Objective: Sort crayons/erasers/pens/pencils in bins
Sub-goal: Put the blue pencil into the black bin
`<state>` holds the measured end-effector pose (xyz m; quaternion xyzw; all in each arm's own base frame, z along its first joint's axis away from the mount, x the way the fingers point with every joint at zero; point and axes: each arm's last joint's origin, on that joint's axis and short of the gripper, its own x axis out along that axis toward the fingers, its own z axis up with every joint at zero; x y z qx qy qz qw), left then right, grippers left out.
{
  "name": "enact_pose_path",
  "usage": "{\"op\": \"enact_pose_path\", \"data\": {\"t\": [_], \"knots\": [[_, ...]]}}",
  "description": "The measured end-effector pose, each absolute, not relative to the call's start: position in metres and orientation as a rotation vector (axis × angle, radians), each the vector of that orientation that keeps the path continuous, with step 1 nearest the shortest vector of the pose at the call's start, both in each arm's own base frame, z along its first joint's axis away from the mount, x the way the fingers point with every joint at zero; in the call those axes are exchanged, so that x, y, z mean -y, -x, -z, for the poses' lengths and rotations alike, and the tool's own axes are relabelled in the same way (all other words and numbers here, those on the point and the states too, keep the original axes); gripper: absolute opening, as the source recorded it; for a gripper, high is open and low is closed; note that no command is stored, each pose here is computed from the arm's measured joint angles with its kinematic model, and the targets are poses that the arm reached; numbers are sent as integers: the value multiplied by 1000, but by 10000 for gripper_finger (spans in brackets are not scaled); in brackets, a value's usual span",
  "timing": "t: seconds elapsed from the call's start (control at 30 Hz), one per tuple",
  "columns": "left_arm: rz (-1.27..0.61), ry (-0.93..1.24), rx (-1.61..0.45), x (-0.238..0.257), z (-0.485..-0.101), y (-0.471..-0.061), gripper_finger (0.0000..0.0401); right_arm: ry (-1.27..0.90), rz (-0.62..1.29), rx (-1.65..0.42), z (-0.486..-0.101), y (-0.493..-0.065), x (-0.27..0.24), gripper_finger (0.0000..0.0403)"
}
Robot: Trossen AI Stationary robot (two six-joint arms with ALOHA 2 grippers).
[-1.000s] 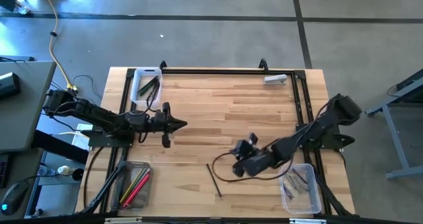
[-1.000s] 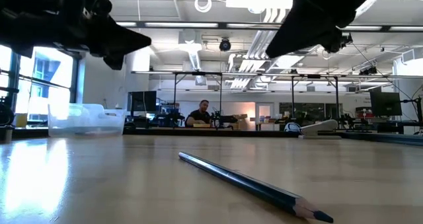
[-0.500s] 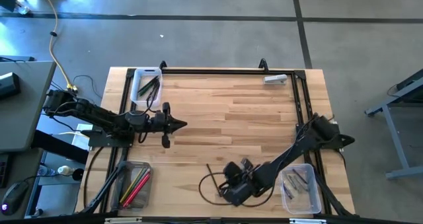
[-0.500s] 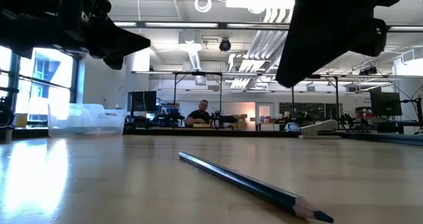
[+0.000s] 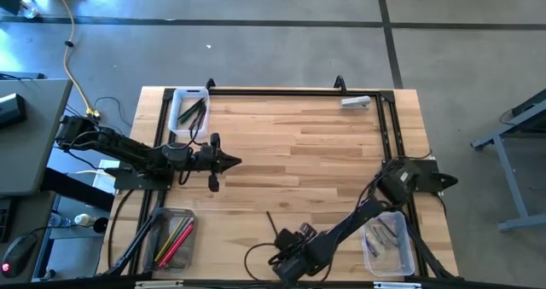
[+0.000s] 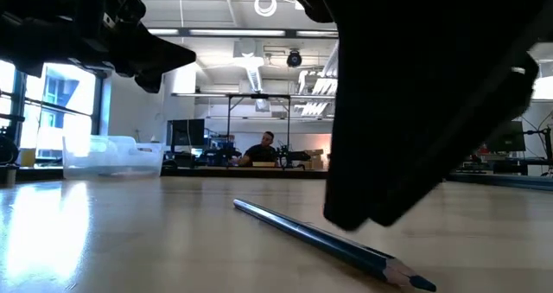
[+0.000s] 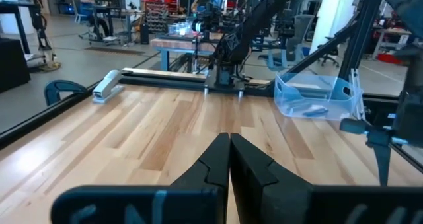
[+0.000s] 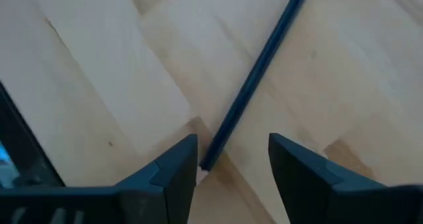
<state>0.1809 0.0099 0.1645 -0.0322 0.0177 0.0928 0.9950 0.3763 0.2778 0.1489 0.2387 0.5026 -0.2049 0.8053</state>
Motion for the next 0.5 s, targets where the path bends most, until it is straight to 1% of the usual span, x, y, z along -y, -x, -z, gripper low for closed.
{"op": "enact_pose_path", "data": {"t": [0.1,0.2,0.33,0.5], "knots": [[-186,76,-35,-10,-164,-181,0,-486,487,-1118,-143,-378,-282,176],[-187,98,-34,-10,-164,-181,0,-467,511,-1143,-138,-382,-284,159],[-187,138,-36,-10,-164,-181,0,-451,511,-1165,-134,-382,-284,122],[-171,212,-41,-9,-163,-181,0,-411,531,-1171,-133,-378,-284,64]]}}
